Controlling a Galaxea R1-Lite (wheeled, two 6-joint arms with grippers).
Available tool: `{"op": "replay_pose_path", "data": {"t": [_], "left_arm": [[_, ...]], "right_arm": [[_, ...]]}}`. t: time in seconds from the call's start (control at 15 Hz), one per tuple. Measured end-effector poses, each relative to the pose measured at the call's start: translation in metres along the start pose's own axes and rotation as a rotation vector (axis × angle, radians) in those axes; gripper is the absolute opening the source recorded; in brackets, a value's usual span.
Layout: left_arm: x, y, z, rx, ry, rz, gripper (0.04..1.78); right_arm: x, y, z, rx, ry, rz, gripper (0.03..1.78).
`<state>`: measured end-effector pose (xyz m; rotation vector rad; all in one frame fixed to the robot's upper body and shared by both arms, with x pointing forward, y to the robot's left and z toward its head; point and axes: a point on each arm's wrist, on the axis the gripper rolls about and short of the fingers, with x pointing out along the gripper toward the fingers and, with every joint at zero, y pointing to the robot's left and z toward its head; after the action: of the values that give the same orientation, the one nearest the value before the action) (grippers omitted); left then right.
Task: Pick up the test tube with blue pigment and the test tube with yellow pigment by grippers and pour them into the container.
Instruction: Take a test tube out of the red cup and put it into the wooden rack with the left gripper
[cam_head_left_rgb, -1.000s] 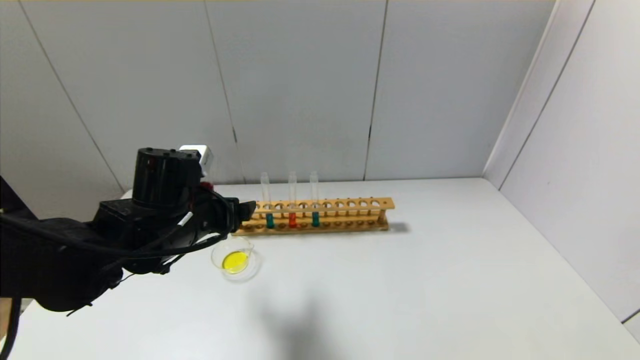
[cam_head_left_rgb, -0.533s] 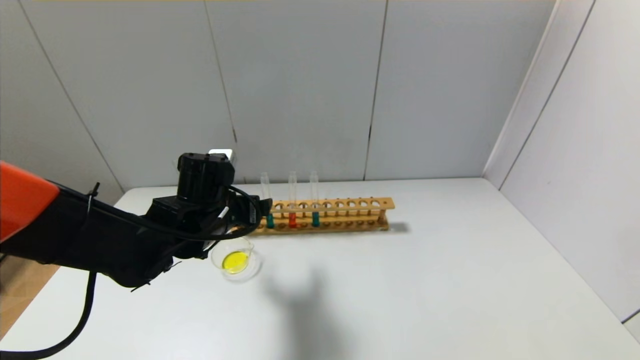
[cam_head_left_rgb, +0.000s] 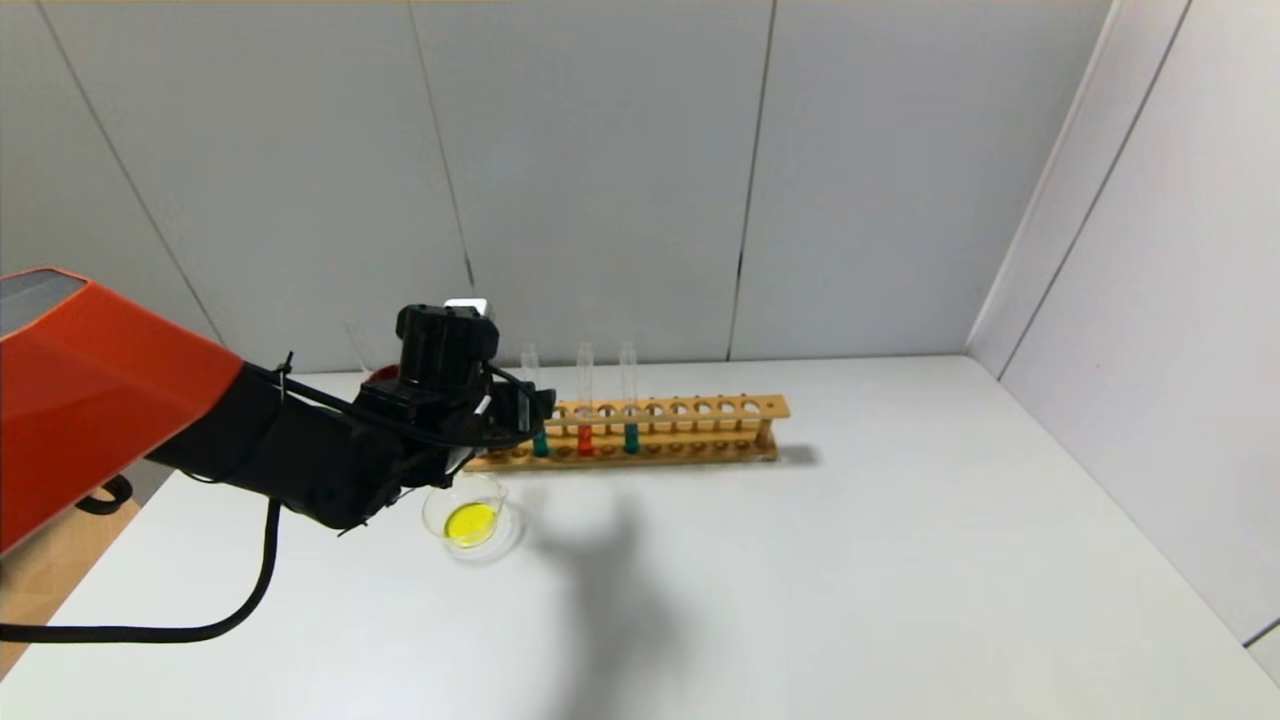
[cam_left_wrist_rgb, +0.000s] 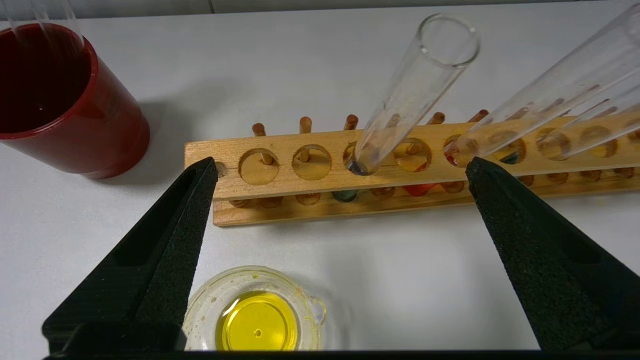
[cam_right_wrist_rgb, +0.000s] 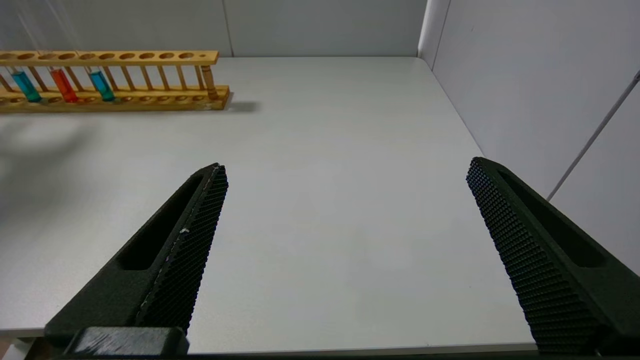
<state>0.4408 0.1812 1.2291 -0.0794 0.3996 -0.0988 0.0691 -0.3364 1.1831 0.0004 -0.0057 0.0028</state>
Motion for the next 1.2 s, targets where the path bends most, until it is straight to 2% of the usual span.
{"op": "replay_pose_path", "data": {"t": [0.93,1.07,1.2], "left_arm": [[0.032,-0.004,-0.001,-0.012,-0.008,-0.042,1.75],[0.036,-0.005,-0.003,-0.006,-0.003,-0.042,1.68],[0.040,-0.006,-0.005,0.000,0.001,-0.043,1.49]], "right_arm": [[0.000,0.000,0.000,0.000,0.000,0.000,1.75],[0.000,0.000,0.000,0.000,0.000,0.000,1.75],[0.000,0.000,0.000,0.000,0.000,0.000,1.75]]}}
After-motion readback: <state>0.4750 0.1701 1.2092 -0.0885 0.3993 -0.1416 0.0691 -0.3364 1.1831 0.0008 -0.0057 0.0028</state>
